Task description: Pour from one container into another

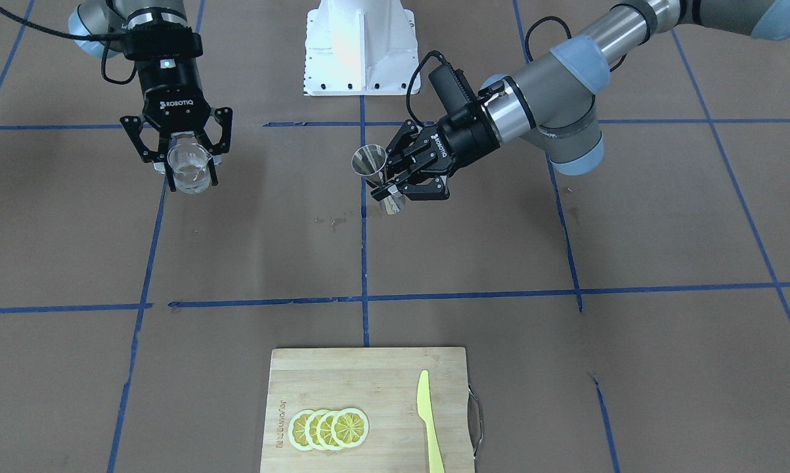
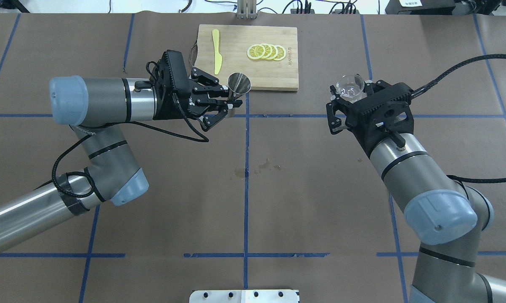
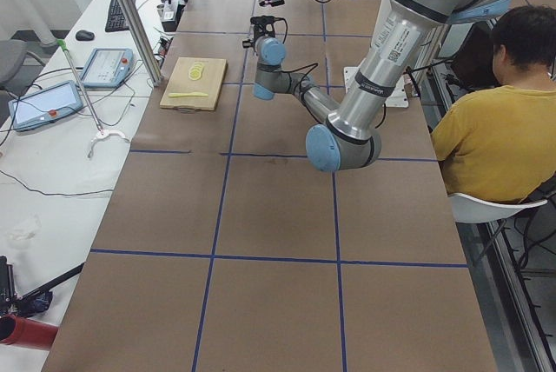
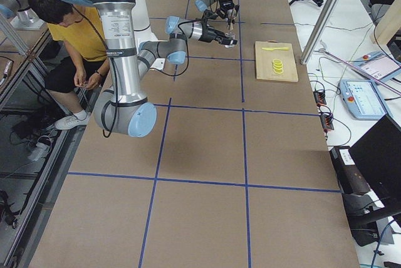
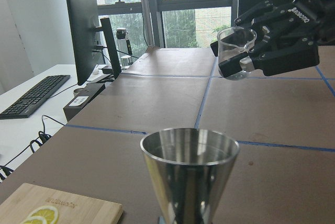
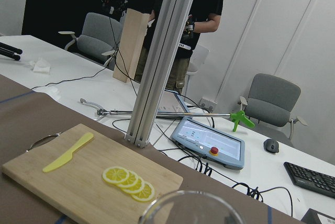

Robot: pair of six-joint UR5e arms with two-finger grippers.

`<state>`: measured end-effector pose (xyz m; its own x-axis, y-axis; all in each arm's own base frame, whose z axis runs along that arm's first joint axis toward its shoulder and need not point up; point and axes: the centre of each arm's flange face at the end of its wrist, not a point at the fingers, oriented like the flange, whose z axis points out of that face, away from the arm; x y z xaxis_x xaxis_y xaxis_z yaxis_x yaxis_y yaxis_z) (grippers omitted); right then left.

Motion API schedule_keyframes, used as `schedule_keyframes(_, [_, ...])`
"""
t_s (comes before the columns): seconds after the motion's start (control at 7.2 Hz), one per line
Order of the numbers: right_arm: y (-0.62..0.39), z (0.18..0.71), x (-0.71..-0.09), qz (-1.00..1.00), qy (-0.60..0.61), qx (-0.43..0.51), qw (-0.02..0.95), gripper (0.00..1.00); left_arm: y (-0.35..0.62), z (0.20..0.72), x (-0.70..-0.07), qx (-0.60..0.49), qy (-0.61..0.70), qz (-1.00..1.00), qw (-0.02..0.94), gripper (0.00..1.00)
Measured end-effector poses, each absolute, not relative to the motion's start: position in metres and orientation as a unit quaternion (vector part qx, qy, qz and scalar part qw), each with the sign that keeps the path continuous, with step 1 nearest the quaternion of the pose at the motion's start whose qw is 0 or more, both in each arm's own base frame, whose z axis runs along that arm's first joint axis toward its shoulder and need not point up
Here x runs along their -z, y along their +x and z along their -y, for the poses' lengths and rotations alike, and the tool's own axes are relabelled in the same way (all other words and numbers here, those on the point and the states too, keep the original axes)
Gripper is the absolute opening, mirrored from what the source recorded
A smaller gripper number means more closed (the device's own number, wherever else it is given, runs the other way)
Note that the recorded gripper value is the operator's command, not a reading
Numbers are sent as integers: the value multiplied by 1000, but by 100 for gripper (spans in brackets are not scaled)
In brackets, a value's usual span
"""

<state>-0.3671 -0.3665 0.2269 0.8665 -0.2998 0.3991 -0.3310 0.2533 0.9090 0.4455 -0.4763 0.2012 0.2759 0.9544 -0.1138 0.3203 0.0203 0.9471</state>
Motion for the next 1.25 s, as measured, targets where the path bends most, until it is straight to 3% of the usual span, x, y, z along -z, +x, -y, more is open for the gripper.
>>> schedule_keyframes(0.42, [-391,376,-154,206,609,8,766,0,447,476,-202,-318,623,-511,500,0])
schedule_keyframes(1.25, [-414,382,-118,131,602,66,785,0,453,471,-201,-316,623,-513,499,0])
